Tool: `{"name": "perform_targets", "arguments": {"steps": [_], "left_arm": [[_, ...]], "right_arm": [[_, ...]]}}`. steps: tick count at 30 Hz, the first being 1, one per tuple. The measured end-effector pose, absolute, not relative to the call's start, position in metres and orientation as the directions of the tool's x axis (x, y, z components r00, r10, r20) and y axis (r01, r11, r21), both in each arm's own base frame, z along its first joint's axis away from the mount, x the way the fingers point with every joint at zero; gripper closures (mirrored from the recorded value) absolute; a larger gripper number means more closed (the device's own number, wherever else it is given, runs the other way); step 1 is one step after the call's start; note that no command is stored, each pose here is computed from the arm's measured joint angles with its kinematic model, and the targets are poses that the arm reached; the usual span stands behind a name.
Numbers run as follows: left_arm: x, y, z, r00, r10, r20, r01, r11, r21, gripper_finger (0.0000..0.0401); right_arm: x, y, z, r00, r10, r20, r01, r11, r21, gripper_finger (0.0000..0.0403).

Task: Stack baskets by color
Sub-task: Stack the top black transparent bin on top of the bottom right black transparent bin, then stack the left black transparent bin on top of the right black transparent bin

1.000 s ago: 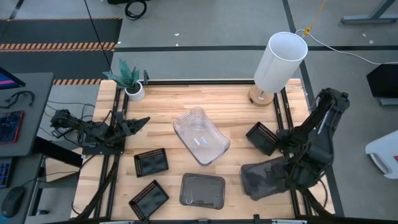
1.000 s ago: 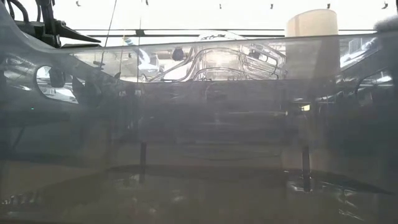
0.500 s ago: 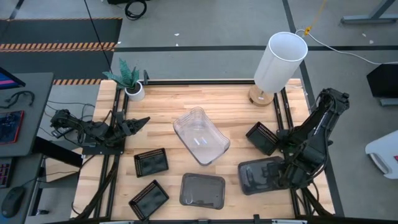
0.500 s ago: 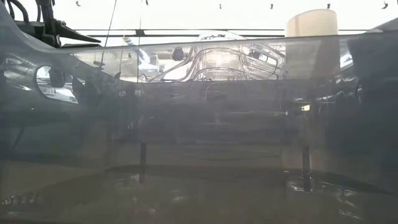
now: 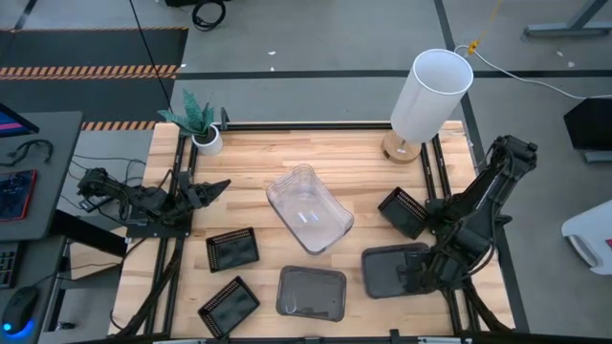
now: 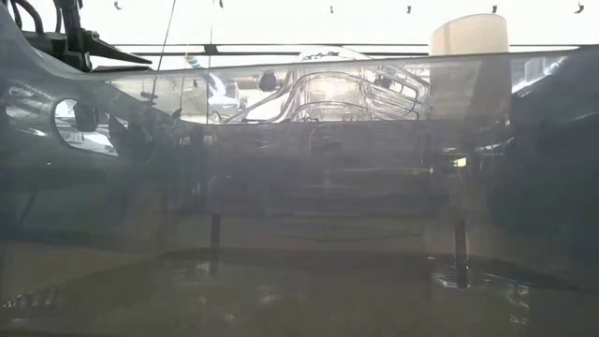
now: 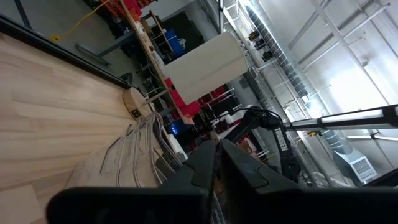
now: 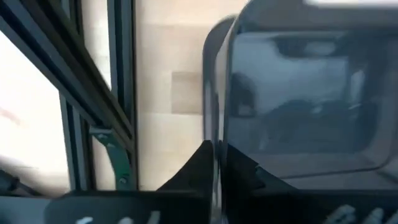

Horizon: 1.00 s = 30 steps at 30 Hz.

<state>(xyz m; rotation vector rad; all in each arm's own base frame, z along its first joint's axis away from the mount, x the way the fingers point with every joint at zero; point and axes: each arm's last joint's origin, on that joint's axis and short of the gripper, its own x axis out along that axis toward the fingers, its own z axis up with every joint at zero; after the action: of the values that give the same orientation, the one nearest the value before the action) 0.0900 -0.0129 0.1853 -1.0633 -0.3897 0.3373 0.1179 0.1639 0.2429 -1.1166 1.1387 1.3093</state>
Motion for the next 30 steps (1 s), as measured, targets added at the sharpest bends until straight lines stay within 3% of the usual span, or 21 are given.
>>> {"name": "perform_targets", "arguments": {"steps": [8, 15, 19, 24, 30], "left_arm": [[0.090, -0.013, 0.185, 0.882, 0.448, 0.145, -0.080, 0.447, -0.891, 0.0366], [0.090, -0.013, 0.185, 0.882, 0.448, 0.146, -0.080, 0.447, -0.891, 0.0373], [0.090, -0.013, 0.185, 0.882, 0.449, 0.146, -0.080, 0.447, -0.891, 0.0369], [0.090, -0.013, 0.185, 0.882, 0.448, 0.146, -0.080, 0.447, -0.891, 0.0365], [0.090, -0.013, 0.185, 0.882, 0.448, 0.146, -0.080, 0.447, -0.891, 0.0372]], "right_arm": [[0.114, 0.162, 0.235, -0.111, 0.135, -0.985, -0.991, 0.052, 0.119, 0.0309], [0.115, 0.164, 0.263, -0.111, 0.139, -0.984, -0.987, 0.100, 0.125, 0.0274], [0.123, 0.172, 0.290, 0.026, 0.212, -0.977, -0.983, 0.184, 0.014, 0.0275], [0.141, 0.190, 0.309, 0.266, 0.365, -0.892, -0.877, 0.476, -0.067, 0.0277], [0.167, 0.217, 0.296, 0.324, 0.411, -0.852, -0.815, 0.579, -0.030, 0.0277]]}}
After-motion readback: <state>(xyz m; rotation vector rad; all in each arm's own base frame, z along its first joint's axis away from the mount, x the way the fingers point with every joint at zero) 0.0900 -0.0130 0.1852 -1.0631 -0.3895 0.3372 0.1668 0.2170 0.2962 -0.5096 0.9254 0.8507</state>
